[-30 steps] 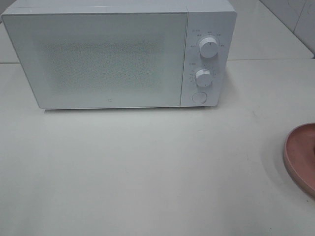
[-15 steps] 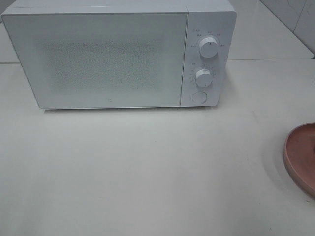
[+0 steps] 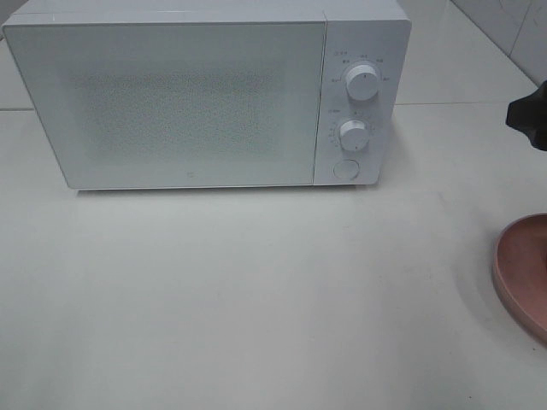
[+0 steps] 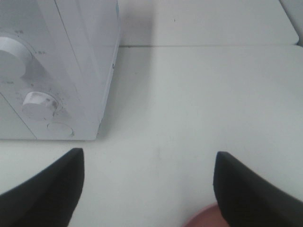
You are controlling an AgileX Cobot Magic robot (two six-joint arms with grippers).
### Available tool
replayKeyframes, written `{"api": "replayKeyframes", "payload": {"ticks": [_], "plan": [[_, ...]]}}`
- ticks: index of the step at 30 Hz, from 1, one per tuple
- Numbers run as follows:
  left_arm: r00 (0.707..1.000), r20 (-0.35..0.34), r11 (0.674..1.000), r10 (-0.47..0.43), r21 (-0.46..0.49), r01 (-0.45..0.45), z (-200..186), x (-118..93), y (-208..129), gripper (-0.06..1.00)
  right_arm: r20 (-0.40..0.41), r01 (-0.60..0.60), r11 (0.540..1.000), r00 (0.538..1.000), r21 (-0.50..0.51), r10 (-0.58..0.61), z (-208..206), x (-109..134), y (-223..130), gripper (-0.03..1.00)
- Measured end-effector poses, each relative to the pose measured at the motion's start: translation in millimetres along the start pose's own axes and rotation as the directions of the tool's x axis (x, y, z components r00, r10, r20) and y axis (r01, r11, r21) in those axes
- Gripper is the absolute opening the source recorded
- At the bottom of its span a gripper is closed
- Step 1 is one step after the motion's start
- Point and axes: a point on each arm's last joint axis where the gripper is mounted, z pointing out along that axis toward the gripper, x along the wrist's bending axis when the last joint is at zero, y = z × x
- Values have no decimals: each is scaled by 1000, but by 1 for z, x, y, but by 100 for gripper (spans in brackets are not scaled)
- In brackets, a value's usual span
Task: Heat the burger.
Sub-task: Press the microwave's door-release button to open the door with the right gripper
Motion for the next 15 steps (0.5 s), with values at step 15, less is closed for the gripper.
{"api": "replayKeyframes", "payload": {"ticks": [15], "plan": [[1000, 0, 1000, 0, 0, 0, 0, 0, 0, 97, -42, 62, 982, 997, -178, -70, 27, 10, -35, 73]]}}
